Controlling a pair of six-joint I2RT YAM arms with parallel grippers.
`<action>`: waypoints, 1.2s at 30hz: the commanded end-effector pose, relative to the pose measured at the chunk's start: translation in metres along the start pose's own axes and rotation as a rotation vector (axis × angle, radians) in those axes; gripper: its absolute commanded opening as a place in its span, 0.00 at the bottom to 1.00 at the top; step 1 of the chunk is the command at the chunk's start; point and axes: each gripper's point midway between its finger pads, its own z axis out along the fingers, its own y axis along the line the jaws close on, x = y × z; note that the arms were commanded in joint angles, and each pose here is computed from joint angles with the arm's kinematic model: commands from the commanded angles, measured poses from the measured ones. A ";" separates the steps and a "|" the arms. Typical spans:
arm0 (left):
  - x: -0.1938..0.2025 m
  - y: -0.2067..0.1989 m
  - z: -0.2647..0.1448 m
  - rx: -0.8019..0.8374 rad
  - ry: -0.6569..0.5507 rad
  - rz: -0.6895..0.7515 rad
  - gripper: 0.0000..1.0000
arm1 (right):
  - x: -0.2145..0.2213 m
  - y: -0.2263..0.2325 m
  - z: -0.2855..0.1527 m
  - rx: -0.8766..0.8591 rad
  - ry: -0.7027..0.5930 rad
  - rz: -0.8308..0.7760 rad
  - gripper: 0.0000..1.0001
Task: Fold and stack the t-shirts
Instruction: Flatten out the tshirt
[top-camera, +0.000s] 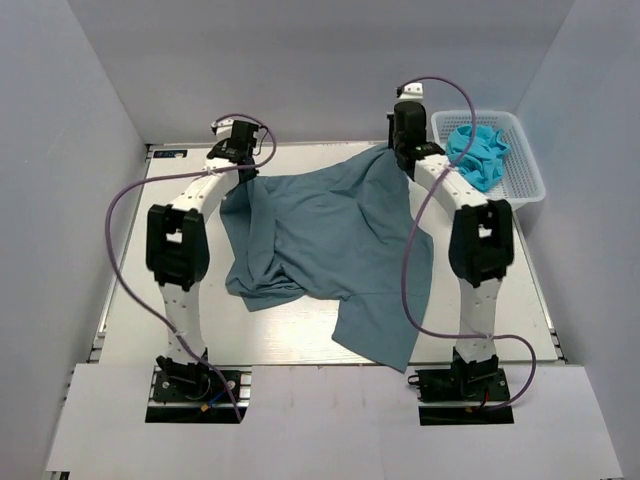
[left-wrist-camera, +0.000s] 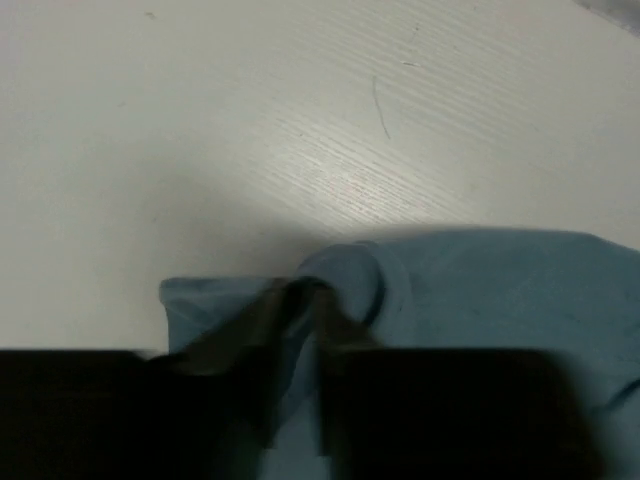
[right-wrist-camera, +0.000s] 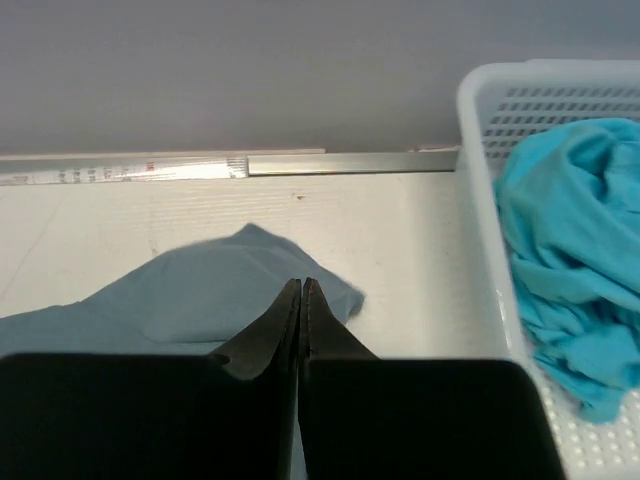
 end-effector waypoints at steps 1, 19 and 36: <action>-0.058 -0.033 -0.004 0.163 -0.055 -0.087 0.40 | -0.058 0.008 0.004 -0.039 -0.090 0.031 0.00; 0.112 0.111 -0.115 0.016 0.313 -0.263 1.00 | 0.027 0.006 -0.131 -0.217 0.222 0.184 0.90; 0.247 0.141 -0.134 0.077 0.502 -0.325 0.79 | 0.138 -0.035 -0.253 -0.154 0.461 0.315 0.90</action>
